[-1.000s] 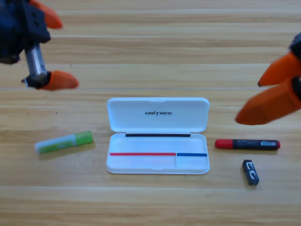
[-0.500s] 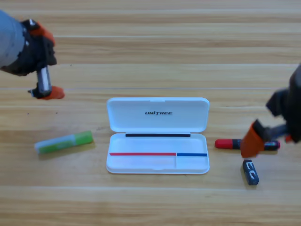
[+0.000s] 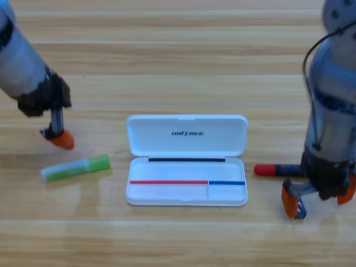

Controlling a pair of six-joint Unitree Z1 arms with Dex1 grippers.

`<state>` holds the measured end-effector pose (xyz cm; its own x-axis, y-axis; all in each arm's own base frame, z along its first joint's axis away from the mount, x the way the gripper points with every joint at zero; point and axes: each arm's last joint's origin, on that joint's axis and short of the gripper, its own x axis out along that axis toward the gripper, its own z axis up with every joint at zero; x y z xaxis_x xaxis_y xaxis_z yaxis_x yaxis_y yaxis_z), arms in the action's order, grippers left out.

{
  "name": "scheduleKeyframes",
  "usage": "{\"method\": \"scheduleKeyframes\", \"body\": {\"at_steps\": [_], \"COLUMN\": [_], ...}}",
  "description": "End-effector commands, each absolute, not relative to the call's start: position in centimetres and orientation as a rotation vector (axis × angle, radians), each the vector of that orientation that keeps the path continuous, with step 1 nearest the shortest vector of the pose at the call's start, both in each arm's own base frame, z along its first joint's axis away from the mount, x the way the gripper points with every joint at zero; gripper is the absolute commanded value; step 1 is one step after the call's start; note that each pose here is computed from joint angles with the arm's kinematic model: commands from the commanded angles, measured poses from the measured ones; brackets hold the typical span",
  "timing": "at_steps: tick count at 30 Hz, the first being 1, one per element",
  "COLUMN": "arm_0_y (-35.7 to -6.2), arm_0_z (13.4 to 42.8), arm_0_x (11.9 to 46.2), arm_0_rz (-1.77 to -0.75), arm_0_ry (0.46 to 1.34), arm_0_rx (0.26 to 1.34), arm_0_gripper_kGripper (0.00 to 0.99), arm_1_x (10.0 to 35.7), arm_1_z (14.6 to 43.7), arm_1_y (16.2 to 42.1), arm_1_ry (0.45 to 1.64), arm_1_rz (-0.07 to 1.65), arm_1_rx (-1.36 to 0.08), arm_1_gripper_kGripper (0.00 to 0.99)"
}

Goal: Clean up eraser and pencils

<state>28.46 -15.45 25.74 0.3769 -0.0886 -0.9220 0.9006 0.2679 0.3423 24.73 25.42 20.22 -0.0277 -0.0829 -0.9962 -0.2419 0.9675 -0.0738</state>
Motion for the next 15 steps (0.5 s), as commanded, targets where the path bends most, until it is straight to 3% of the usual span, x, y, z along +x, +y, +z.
{"method": "scheduleKeyframes", "body": {"at_steps": [1,9,15], "arm_0_y": [-14.7,-14.7,-14.6], "arm_0_z": [23.0,23.3,22.7], "arm_0_x": [29.4,29.2,28.9], "arm_0_rz": [-0.855,-0.885,-0.91], "arm_0_ry": [1.052,1.058,1.084], "arm_0_rx": [1.059,1.037,1.028], "arm_0_gripper_kGripper": [0.933,0.934,0.933], "arm_1_x": [26.5,26.9,26.9], "arm_1_z": [16.8,15.9,15.5], "arm_1_y": [26.2,26.7,26.4], "arm_1_ry": [1.668,1.664,1.68], "arm_1_rz": [0.106,0.106,0.103], "arm_1_rx": [-0.245,-0.231,-0.225], "arm_1_gripper_kGripper": [0.894,0.891,0.811]}}
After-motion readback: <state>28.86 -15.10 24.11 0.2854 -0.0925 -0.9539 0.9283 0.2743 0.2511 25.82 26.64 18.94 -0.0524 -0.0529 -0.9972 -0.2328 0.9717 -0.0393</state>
